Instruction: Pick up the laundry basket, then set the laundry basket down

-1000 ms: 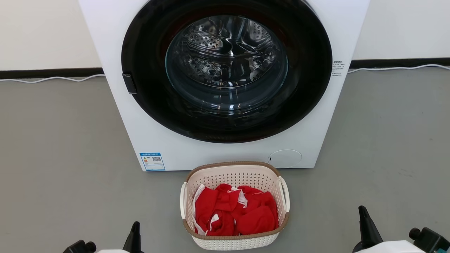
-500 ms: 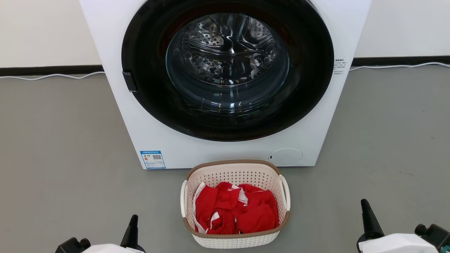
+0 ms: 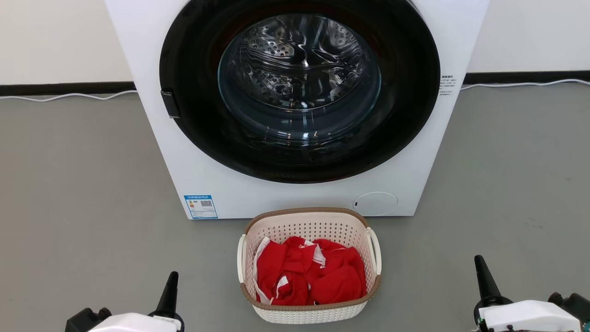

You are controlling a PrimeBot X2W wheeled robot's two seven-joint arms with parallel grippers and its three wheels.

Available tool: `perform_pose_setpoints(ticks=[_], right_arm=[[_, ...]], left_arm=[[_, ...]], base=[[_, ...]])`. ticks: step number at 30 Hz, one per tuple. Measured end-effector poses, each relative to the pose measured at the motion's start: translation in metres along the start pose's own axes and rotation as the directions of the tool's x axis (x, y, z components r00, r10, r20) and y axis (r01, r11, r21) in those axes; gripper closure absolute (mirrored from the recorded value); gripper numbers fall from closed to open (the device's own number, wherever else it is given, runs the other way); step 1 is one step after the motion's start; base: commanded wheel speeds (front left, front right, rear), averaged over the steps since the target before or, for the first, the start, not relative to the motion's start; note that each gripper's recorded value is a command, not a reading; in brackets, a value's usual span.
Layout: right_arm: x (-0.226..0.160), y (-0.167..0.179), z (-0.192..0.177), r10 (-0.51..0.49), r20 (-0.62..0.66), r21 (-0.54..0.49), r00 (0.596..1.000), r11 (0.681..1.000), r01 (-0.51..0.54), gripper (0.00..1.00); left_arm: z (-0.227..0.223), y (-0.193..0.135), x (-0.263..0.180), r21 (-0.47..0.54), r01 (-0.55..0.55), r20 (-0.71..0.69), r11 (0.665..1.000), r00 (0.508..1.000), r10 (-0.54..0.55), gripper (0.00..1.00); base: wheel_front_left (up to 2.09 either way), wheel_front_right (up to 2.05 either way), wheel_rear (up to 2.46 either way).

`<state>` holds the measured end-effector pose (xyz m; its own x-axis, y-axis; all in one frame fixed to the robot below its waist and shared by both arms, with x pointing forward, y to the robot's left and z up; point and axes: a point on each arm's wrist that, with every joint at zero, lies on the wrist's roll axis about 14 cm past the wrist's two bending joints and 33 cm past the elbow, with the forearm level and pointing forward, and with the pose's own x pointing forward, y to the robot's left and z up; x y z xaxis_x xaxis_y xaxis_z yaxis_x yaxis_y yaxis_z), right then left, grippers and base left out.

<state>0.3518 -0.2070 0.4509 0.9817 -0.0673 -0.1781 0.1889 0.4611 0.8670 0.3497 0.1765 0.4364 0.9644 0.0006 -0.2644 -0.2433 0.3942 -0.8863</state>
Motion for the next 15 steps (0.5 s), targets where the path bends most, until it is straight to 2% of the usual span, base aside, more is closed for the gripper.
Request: perform_pose_setpoints(ticks=[15], right_arm=[[0.007, 0.009, 0.005, 0.025, 0.003, 0.179, 1.0, 0.984, -0.025, 1.0]], left_arm=[[0.008, -0.012, 0.005, -0.15, 0.052, 0.005, 0.987, 0.999, -0.052, 1.0]], base=[[0.0, 0.0, 0.0]])
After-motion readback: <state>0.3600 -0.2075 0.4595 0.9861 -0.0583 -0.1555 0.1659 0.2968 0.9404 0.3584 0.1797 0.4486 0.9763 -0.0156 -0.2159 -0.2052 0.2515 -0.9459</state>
